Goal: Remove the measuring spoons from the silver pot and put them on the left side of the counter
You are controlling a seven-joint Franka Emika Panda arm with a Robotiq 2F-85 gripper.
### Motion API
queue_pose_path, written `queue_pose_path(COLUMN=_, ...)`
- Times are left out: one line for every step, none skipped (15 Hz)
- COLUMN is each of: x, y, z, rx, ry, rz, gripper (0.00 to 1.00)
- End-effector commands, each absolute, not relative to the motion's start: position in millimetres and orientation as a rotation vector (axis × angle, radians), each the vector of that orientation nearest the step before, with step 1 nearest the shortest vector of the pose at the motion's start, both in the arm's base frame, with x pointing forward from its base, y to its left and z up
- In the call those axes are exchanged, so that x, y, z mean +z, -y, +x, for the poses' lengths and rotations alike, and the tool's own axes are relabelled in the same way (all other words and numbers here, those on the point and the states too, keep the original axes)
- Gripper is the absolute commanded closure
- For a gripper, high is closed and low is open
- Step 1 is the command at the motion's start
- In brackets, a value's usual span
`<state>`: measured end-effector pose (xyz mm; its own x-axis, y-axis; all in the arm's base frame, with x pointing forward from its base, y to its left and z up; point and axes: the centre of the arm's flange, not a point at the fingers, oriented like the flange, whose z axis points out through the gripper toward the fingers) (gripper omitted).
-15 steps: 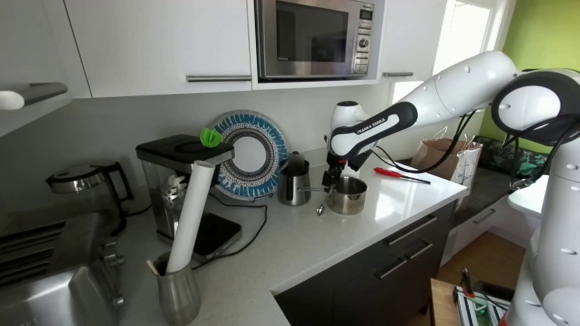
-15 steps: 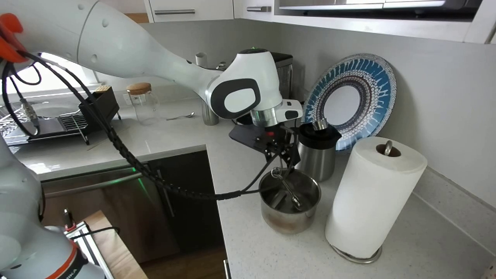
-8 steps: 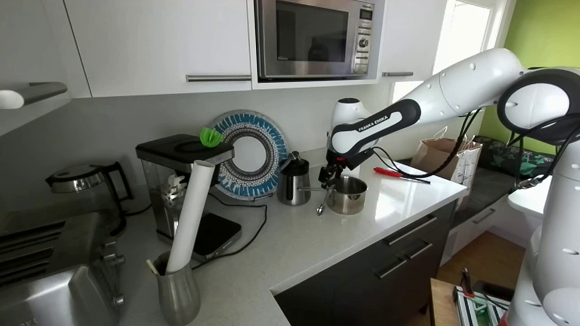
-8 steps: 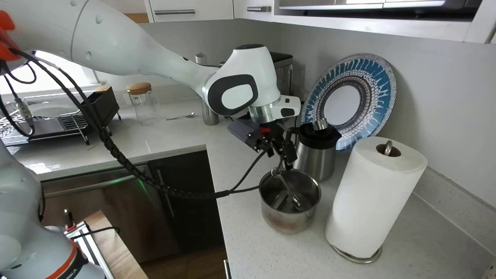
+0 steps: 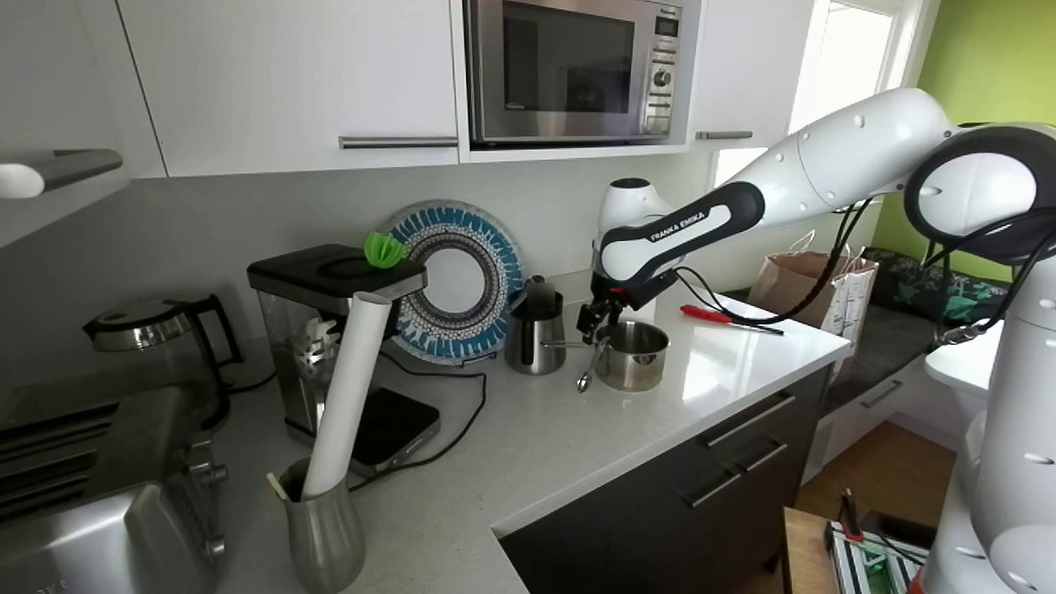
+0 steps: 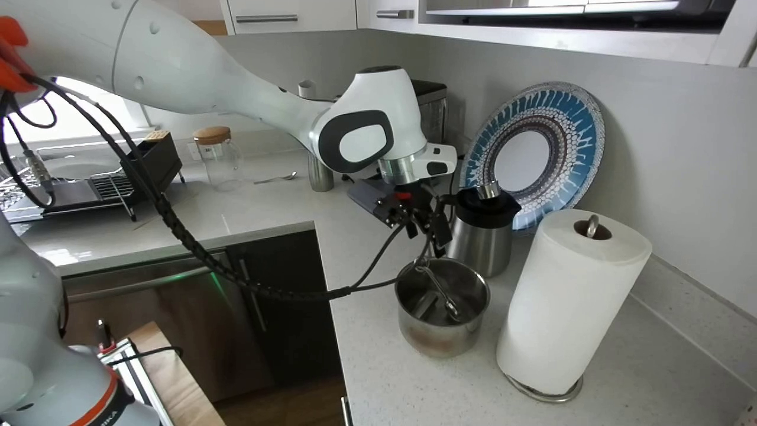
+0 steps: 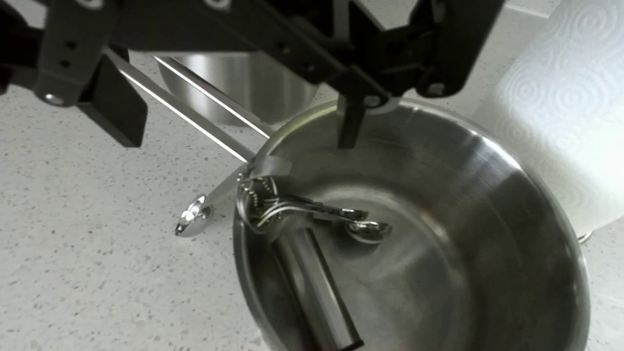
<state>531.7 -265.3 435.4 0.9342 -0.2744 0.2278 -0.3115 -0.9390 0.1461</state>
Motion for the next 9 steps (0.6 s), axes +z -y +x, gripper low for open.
queue_pose_path(x=435, y=248, z=536, rx=0.201, ry=0.466, rz=2.888, gripper=0.01)
queue_pose_path(x=432, y=246, z=536, rx=0.161, ry=0.466, rz=2.892, gripper=0.01)
queue_pose_path(x=429, y=243, z=535, rx=0.125, ry=0.466, rz=2.896, gripper=0.00)
queue_pose_path(x=424, y=240, z=534, rx=0.081, ry=0.465, rz=2.896, gripper=0.00)
queue_pose_path(x=421, y=240, z=531, rx=0.049, ry=0.475, rz=2.894, gripper=0.00)
queue_pose_path(x=418, y=239, z=529, rx=0.022, ry=0.492, rz=2.892, gripper=0.00)
queue_pose_path(x=416, y=239, z=527, rx=0.019, ry=0.521, rz=2.887, gripper=0.00)
queue_pose_path(x=414, y=240, z=527, rx=0.039, ry=0.546, rz=2.878, gripper=0.00)
queue_pose_path(x=412, y=241, z=528, rx=0.060, ry=0.570, rz=2.862, gripper=0.02)
